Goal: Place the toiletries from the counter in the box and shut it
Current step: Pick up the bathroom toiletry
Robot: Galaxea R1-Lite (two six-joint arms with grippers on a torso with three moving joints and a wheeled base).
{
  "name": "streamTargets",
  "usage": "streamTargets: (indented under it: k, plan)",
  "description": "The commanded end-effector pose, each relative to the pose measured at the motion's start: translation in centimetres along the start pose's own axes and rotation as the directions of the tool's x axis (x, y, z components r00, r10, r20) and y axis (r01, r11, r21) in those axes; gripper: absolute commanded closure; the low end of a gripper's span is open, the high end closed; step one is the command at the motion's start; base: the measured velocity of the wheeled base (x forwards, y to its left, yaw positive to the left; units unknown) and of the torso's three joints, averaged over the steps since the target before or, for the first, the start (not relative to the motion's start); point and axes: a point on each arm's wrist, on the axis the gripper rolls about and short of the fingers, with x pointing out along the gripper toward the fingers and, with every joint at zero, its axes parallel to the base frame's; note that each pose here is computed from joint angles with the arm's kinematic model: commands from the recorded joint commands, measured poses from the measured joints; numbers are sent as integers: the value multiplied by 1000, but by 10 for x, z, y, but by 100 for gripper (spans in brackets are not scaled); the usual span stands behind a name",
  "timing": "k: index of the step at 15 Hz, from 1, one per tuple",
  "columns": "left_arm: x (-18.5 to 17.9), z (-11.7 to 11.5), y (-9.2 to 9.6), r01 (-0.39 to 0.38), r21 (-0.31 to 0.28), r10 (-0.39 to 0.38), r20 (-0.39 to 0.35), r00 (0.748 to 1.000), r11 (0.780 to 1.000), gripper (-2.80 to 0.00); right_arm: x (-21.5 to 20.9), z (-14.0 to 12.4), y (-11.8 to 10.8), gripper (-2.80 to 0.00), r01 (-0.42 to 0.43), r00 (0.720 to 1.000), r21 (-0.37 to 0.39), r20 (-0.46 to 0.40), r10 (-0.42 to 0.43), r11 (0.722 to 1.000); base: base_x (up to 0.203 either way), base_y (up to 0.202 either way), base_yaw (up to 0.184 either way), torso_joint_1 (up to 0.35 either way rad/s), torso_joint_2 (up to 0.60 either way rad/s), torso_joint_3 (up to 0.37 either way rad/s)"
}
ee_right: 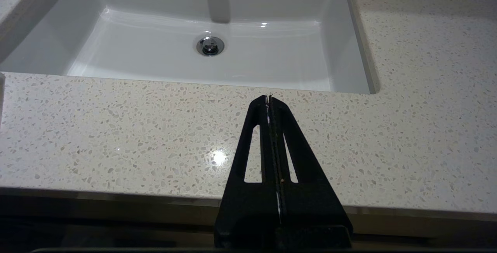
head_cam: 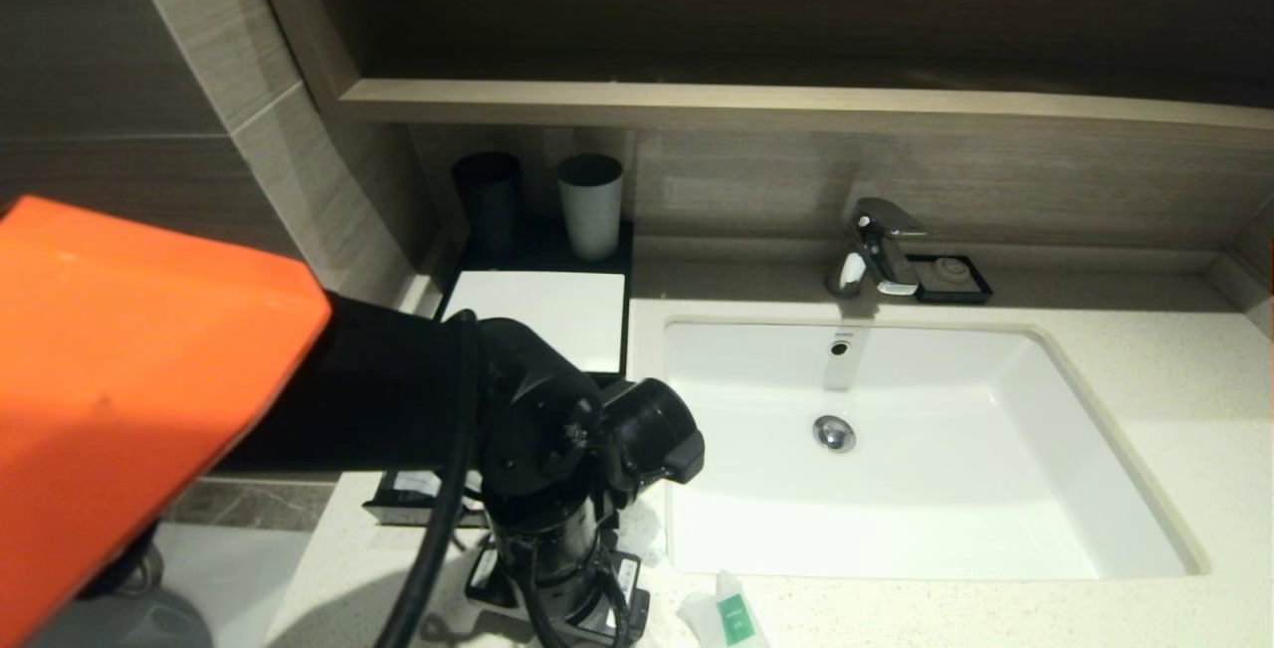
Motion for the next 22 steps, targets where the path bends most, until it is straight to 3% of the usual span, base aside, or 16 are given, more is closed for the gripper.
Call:
streamTargets:
  k: [1, 16, 20, 22]
  plan:
    - [-1, -1, 0, -3, -3, 3, -3, 1000, 1000, 0, 0, 0, 0, 0, 0, 1000, -1, 1, 0, 1000, 0, 0, 0, 0, 0, 0]
    - [-13, -5, 6, -11, -16, 12, 30, 999, 1000, 0, 0, 0, 0, 0, 0, 1000, -1, 0, 0, 1000, 0, 0, 0, 0, 0, 0]
    - [-53, -12, 18, 46, -16, -43, 135, 990, 999, 0, 0, 0, 0, 0, 0, 1000, -1, 1, 0, 1000, 0, 0, 0, 0, 0, 0]
    - [-65, -13, 27, 6, -13, -3, 187, 982, 1000, 0, 0, 0, 0, 0, -2, 1000, -1, -1, 2, 1000, 0, 0, 0, 0, 0, 0]
